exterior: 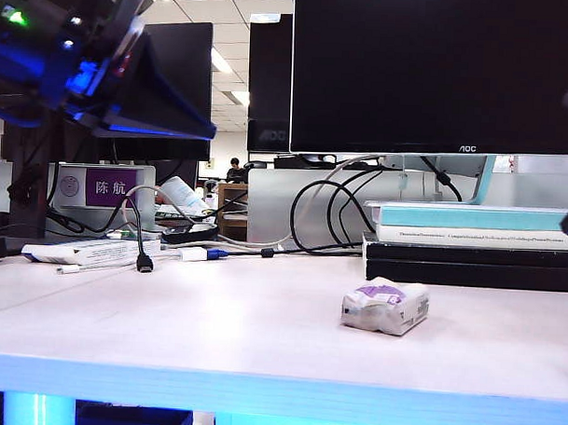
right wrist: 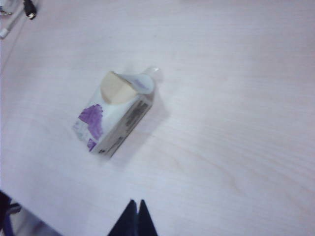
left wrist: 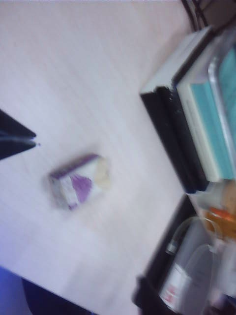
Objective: Pick up a packet of tissues from the table with the left hand, then take a tissue from it with the right hand.
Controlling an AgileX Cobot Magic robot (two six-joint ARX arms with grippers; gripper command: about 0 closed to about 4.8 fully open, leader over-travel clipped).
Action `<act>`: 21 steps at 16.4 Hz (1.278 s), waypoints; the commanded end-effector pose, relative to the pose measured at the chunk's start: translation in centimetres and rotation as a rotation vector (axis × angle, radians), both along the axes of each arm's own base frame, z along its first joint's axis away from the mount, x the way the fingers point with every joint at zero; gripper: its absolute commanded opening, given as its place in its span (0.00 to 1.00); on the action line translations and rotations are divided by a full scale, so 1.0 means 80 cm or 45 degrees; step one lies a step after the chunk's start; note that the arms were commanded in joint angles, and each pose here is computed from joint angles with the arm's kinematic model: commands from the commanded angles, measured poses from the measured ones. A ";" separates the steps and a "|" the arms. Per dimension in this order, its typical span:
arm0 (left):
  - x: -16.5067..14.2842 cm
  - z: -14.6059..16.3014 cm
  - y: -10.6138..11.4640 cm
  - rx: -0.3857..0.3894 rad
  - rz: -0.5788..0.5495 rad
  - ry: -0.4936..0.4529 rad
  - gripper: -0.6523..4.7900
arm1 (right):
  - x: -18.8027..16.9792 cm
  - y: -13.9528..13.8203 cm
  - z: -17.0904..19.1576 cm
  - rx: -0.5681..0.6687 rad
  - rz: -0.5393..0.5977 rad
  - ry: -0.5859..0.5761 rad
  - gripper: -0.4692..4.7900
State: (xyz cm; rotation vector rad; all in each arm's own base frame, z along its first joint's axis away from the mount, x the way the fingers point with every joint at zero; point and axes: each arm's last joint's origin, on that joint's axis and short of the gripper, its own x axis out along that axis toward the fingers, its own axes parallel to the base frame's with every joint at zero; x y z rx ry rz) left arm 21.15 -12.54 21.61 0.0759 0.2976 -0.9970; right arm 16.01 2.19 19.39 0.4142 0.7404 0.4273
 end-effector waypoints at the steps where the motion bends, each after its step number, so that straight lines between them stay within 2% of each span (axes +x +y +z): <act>1: 0.004 -0.001 -0.008 -0.103 -0.013 0.068 0.44 | 0.011 0.001 0.013 0.021 0.021 -0.059 0.08; 3: 0.005 -0.004 -0.019 -0.147 -0.034 0.085 0.93 | 0.015 0.001 0.019 0.022 0.023 -0.092 0.08; 5: 0.003 -0.006 -0.034 -0.176 -0.063 0.074 0.94 | 0.016 0.001 0.021 0.021 0.021 -0.111 0.08; 6: 0.002 -0.009 -0.043 -0.186 -0.028 0.073 0.95 | 0.016 0.001 0.021 0.020 0.021 -0.115 0.08; 7: -0.001 -0.018 -0.062 -0.150 0.056 0.087 1.00 | 0.017 0.001 0.021 0.020 0.021 -0.123 0.08; 10: -0.003 -0.034 -0.091 -0.124 0.142 0.148 1.00 | 0.017 0.001 0.021 -0.011 0.007 -0.133 0.08; 14: -0.008 -0.047 -0.133 -0.109 0.228 0.109 1.00 | 0.018 0.001 0.022 -0.018 0.009 -0.146 0.08; 18: -0.001 -0.067 -0.171 -0.053 0.207 0.134 1.00 | 0.019 0.001 0.024 -0.018 0.008 -0.169 0.08; 21: 0.009 -0.083 -0.184 -0.018 0.224 0.221 1.00 | 0.019 0.001 0.024 -0.024 0.012 -0.174 0.08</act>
